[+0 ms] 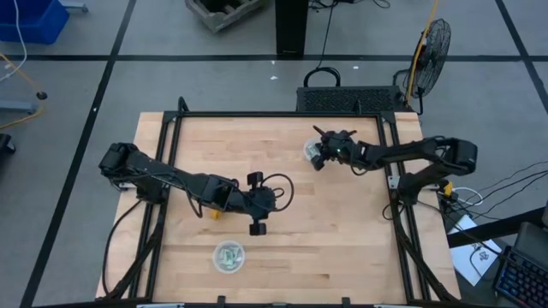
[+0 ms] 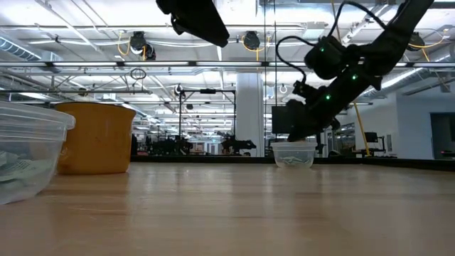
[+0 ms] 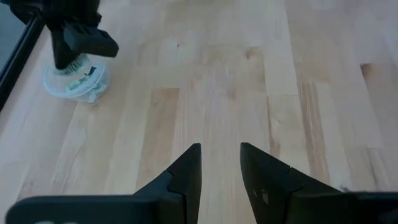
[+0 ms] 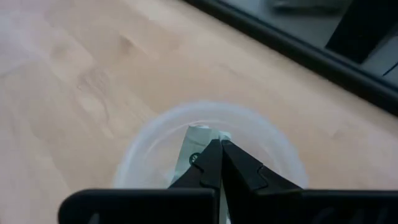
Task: Pick and place items into bin
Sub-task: Put the green stevia packet into the top transparent bin, then return to Home Position
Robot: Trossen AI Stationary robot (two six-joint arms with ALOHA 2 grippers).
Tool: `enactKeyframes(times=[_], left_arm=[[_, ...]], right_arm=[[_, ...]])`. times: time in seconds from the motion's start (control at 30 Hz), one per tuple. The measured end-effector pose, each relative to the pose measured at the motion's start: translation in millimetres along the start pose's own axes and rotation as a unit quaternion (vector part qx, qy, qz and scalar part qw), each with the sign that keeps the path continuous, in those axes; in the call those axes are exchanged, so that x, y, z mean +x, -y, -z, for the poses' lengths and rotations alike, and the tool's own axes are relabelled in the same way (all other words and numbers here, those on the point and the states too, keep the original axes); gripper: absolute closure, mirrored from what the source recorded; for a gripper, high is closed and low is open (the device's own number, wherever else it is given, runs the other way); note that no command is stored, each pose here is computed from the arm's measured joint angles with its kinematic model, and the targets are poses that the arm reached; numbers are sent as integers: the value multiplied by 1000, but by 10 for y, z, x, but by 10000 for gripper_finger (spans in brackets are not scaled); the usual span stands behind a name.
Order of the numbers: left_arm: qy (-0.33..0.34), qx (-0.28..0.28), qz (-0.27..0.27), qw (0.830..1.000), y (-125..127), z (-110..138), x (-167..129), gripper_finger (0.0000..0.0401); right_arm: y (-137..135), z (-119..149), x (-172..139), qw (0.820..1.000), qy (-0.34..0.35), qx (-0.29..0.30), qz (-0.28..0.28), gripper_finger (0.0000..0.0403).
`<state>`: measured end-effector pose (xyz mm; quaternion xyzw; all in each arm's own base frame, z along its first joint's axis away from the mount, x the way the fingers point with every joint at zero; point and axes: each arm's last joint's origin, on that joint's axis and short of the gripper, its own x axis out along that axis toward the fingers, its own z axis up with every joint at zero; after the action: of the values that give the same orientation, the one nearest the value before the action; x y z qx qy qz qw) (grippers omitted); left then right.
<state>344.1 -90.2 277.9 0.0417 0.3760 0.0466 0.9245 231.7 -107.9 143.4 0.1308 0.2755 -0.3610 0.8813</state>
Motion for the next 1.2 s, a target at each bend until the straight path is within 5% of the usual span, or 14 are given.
enactKeyframes(times=[0.23,0.47,0.67,0.8,0.93,1.03,1.2], left_arm=[[0,0,-3,1000,-2,0,0,283],[1,-1,-3,1000,-2,0,0,283],[2,27,-4,1000,-9,-5,2,283],[3,60,-7,998,-33,-11,10,283],[-10,41,-20,999,-114,0,-5,283],[-39,34,-34,998,-257,31,-196,283],[-77,-46,-33,995,-477,157,-811,283]], right_arm=[[7,44,61,1000,-11,-7,0,394],[13,36,61,1000,-8,-21,1,342],[-7,-168,-63,997,69,5,-18,311],[-46,-391,-380,988,143,22,-51,308],[-95,-539,-849,970,193,9,-148,307],[-85,-559,-1235,951,220,-25,-217,307],[106,-420,-1811,937,237,-30,-256,307]])
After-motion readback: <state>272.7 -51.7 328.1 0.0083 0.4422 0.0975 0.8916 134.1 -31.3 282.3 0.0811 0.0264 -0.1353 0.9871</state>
